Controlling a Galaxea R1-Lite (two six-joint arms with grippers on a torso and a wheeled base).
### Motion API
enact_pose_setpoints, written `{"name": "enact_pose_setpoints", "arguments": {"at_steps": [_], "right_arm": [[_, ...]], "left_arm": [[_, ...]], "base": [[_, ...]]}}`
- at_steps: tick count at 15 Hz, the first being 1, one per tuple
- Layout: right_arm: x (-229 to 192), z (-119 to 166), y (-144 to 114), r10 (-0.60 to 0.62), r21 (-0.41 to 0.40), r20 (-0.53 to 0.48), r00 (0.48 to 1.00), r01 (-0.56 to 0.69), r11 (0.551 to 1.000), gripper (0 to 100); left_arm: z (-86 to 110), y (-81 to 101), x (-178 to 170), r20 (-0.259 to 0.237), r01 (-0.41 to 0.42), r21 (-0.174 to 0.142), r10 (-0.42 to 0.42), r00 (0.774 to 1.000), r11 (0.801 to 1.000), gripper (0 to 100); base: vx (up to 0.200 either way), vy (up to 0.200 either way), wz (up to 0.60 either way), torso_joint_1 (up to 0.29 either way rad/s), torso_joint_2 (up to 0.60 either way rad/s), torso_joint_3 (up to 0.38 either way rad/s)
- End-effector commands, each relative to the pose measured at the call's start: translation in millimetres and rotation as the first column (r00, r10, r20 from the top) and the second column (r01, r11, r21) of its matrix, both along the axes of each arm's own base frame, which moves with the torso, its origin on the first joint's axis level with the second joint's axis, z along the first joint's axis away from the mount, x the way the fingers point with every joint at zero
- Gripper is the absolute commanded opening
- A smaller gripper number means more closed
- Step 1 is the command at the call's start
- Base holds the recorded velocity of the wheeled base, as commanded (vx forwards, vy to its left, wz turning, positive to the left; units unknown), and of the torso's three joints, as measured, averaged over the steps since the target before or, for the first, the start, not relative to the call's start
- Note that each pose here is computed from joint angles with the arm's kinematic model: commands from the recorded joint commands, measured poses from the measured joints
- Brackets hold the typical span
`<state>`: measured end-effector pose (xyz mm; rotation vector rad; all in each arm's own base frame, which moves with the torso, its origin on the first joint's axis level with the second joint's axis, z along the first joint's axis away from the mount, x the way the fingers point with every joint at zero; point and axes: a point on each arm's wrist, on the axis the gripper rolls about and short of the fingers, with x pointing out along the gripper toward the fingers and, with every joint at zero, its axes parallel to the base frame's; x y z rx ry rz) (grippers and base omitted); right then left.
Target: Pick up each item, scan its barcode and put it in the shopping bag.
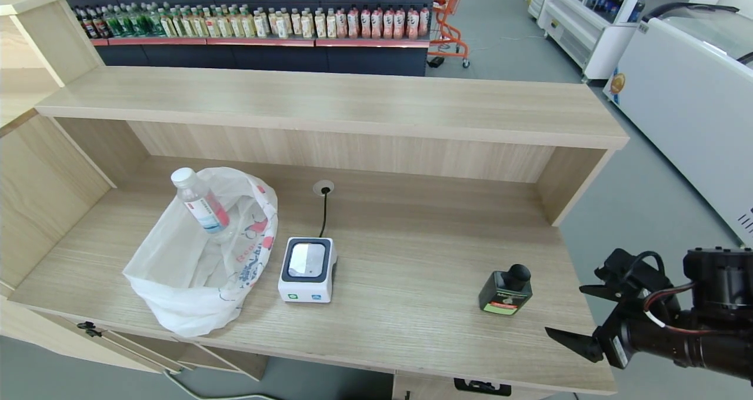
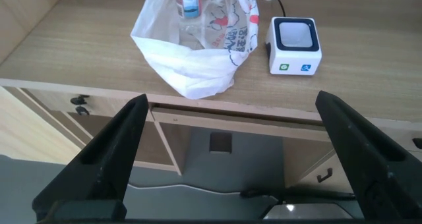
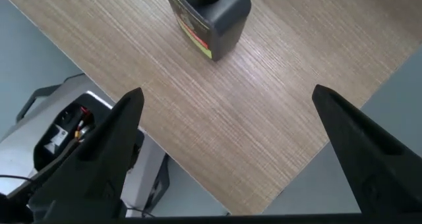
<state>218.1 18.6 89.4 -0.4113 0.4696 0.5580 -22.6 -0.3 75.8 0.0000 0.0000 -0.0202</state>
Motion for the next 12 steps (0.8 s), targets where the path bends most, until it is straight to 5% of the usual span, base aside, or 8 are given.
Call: {"name": "enact_pose_setpoints", "arguments": {"at_steps": [1,12], "right_arm": [[18,-6,5,0.03,-0.013,-0.008,1.0,-0.03,0.999,100],[67,-24,33,0.183,0.02,0.007,0.983,-0.183,0.983,100]], "left_arm": [[0.0,0.0,0,0.002,0.001,0.0,-0.001,1.0,1.0,100],[0.0,0.0,0,0.002,0.0,0.0,0.0,1.0,1.0,100]], "base": [[0.0,0.0,0.0,0.0,0.0,0.0],[0.0,0.0,0.0,0.0,0.0,0.0]]}}
